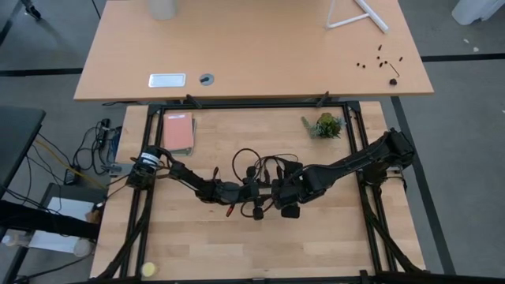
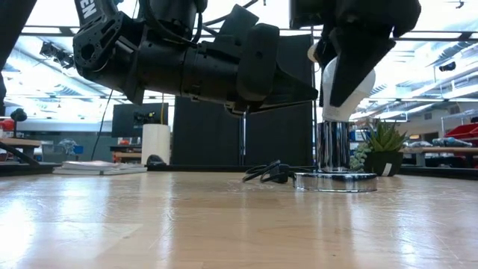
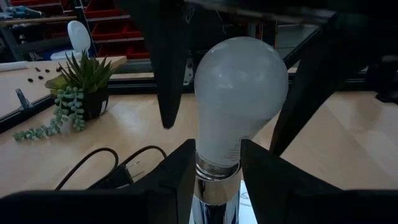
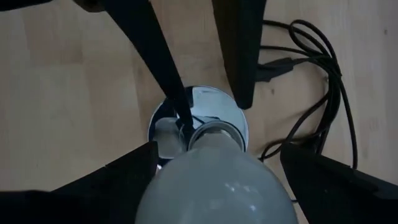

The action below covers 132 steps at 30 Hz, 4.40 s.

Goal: Screw lightbulb
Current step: Insert the white lightbulb into the silver lamp

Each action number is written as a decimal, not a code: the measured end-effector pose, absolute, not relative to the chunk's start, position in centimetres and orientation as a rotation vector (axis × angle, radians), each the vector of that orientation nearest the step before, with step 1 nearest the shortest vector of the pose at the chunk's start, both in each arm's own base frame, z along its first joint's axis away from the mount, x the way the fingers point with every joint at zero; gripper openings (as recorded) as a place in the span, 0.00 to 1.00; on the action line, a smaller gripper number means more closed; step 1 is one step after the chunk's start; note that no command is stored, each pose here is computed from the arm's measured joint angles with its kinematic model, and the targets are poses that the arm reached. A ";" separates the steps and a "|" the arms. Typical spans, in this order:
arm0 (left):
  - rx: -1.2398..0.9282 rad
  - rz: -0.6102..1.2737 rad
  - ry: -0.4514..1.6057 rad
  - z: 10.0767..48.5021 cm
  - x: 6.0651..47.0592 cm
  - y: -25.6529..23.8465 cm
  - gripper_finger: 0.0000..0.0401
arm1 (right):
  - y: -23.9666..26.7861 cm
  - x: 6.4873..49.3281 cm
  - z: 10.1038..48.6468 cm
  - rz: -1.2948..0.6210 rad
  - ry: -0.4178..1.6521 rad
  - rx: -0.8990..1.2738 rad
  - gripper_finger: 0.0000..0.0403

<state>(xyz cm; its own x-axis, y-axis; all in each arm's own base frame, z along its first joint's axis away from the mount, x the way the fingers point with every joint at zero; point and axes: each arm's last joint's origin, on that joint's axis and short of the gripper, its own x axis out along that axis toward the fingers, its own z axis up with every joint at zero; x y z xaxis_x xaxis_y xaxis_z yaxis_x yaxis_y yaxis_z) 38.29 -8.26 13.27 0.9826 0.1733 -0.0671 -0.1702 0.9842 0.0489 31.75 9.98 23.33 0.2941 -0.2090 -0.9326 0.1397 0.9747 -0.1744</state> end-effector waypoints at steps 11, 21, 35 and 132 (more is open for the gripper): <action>0.043 0.172 0.071 13.3 38.3 -8.3 0.33 | 9.2 31.7 22.2 -0.245 1.256 -0.075 0.86; 0.042 0.173 0.072 13.3 38.3 -8.3 0.33 | 8.5 31.8 22.0 -0.244 1.264 -0.090 0.86; 0.043 0.171 0.073 13.2 38.3 -8.3 0.33 | 7.1 32.1 22.7 -0.231 1.310 -0.067 0.68; -0.013 0.082 0.164 7.0 43.7 -8.7 0.49 | 6.5 33.2 25.1 0.182 1.312 -0.193 0.67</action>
